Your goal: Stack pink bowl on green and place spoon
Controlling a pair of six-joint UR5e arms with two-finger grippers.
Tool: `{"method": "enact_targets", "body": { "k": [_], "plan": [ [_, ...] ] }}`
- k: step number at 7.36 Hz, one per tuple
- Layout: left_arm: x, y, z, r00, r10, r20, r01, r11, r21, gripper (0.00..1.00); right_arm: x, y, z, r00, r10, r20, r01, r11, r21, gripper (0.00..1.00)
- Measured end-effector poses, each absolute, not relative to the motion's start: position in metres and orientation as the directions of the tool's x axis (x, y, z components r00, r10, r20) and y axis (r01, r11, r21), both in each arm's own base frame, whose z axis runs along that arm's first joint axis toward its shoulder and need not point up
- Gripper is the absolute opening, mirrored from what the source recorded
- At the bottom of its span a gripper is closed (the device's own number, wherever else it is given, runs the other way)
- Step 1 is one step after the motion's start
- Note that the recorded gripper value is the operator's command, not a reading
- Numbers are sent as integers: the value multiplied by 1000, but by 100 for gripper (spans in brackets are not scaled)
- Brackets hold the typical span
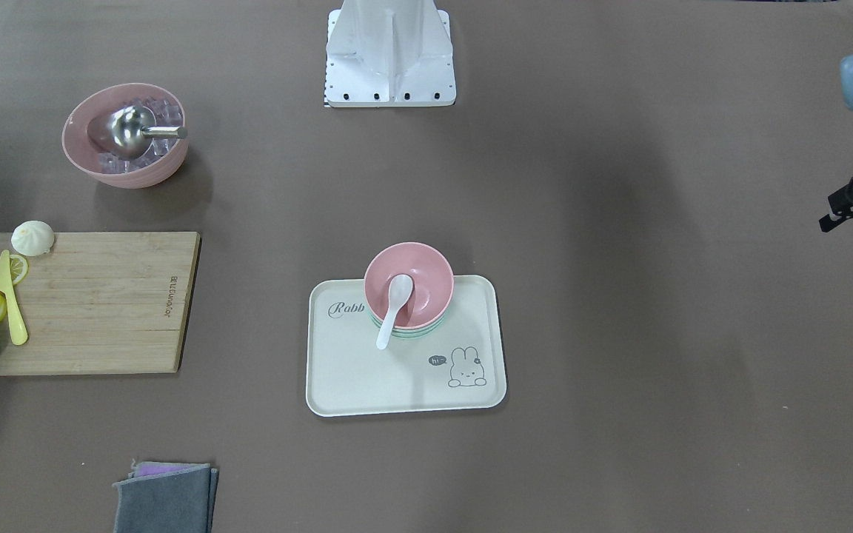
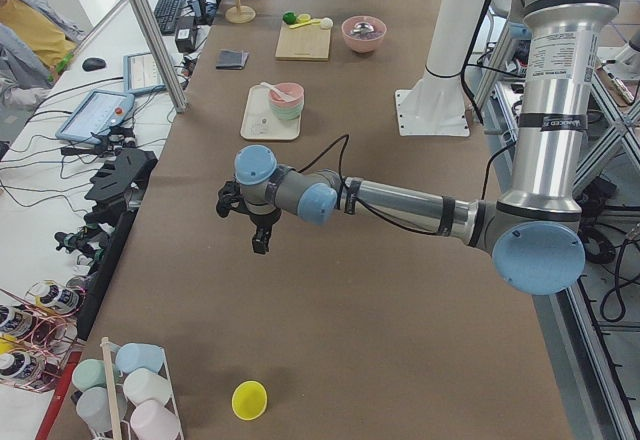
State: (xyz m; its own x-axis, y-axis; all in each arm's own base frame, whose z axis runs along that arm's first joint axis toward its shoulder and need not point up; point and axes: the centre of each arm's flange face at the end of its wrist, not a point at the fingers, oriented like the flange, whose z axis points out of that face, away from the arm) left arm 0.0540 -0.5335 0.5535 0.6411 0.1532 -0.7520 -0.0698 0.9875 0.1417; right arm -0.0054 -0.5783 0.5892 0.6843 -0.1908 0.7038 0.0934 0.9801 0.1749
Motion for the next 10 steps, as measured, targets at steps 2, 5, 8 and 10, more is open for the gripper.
{"method": "enact_targets", "body": {
  "k": [2,5,8,10],
  "plan": [
    [26,-539,560,655,168,-737,-121,986,116,98,3,-574,597,682,-200,703,118,979,163,100],
    [11,-509,605,667,141,-731,-148,987,56,98,4,-572,601,680,-216,701,140,976,166,100],
    [10,-504,613,669,123,-733,-144,989,35,98,4,-573,599,678,-220,702,141,975,169,100],
    [10,-505,612,669,122,-733,-143,989,35,98,4,-573,599,677,-220,702,141,975,170,100]
  ]
}}
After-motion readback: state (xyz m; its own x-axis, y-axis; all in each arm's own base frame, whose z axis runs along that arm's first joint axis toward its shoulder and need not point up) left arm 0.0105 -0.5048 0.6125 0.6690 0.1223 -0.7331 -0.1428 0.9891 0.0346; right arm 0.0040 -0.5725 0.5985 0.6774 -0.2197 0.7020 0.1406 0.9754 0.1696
